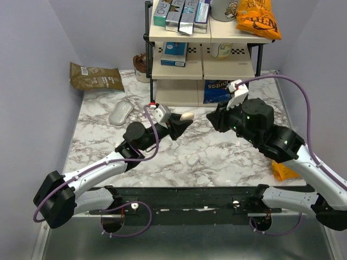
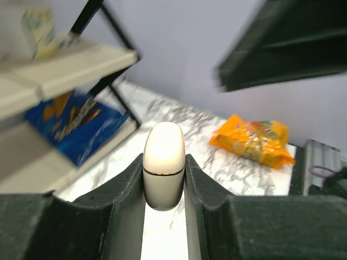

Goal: Insert the wireless bluetooth earbuds into the charging case
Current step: Close the charging case with the earbuds inside, then place the charging case with the earbuds at the center of the board.

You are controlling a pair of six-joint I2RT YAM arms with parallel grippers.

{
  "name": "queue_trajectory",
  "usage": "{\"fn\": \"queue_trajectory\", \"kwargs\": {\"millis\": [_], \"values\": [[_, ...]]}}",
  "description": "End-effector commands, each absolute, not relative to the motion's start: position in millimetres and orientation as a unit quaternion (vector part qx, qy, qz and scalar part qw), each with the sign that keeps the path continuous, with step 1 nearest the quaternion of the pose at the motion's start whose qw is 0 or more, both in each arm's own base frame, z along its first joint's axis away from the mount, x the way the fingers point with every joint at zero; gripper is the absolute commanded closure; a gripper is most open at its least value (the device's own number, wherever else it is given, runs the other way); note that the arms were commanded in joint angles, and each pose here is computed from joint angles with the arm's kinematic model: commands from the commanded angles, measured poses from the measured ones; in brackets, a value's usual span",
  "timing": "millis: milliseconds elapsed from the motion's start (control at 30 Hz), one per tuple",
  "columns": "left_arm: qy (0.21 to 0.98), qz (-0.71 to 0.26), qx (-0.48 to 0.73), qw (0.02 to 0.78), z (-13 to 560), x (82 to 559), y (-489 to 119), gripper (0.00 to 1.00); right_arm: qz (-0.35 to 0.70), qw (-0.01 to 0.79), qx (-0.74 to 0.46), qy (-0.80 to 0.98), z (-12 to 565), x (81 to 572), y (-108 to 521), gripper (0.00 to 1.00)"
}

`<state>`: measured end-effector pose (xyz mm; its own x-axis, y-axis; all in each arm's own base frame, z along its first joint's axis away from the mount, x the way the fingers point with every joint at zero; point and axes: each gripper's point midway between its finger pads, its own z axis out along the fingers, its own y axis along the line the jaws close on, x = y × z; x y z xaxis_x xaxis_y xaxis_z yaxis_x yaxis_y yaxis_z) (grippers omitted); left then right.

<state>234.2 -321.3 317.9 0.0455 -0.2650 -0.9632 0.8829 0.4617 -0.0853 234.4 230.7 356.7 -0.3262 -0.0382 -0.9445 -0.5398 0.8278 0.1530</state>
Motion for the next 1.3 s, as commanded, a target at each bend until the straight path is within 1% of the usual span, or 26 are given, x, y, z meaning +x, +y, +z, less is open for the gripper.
{"fn": "queue_trajectory", "kwargs": {"millis": [0,67,100,133,167,300,500,700,933,967,1033,1133,1167,1267], "values": [[0.693,-0.436,0.133,0.558,246.6,275.7,-288.1,1.00,0.182,0.556,-0.109,0.804,328.2,247.5,203.7,0.61],[0.721,-0.458,0.107,0.509,223.6,277.6,-283.7,1.00,0.176,0.546,-0.108,0.812,308.1,248.0,204.6,0.52],[0.743,-0.452,0.082,0.486,202.4,287.6,-276.3,1.00,0.177,0.541,-0.107,0.815,302.5,248.0,205.5,0.51],[0.755,-0.465,0.050,0.458,193.5,289.6,-275.5,1.00,0.179,0.538,-0.108,0.817,297.9,248.3,207.5,0.49],[0.761,-0.473,0.044,0.441,186.8,290.0,-276.3,1.00,0.173,0.530,-0.110,0.823,287.4,247.7,207.1,0.47],[0.792,-0.463,0.017,0.398,153.8,313.7,-282.7,1.00,0.168,0.518,-0.109,0.832,269.8,246.3,206.6,0.45],[0.826,-0.444,-0.009,0.348,109.9,343.6,-296.3,1.00,0.156,0.512,-0.108,0.838,258.1,245.9,202.8,0.43],[0.849,-0.420,-0.038,0.319,74.3,370.4,-298.3,1.00,0.159,0.499,-0.108,0.845,247.1,243.0,204.0,0.41],[0.879,-0.373,-0.054,0.292,42.3,382.1,-287.7,1.00,0.150,0.503,-0.111,0.844,246.0,244.3,201.1,0.41],[0.882,-0.367,-0.053,0.290,39.3,382.8,-286.1,0.93,0.149,0.502,-0.113,0.844,245.6,244.2,201.6,0.40],[0.889,-0.356,-0.056,0.283,30.9,383.7,-282.0,0.90,0.146,0.503,-0.111,0.844,245.6,245.1,200.4,0.40],[0.894,-0.350,-0.058,0.275,24.3,382.4,-279.0,0.77,0.143,0.503,-0.112,0.845,244.6,245.5,199.8,0.40],[0.895,-0.349,-0.059,0.273,22.8,382.2,-278.3,0.70,0.142,0.504,-0.112,0.845,244.7,245.8,199.4,0.40],[0.900,-0.339,-0.058,0.269,21.6,380.2,-273.9,0.61,0.140,0.505,-0.110,0.845,244.0,246.0,198.1,0.40]]}}
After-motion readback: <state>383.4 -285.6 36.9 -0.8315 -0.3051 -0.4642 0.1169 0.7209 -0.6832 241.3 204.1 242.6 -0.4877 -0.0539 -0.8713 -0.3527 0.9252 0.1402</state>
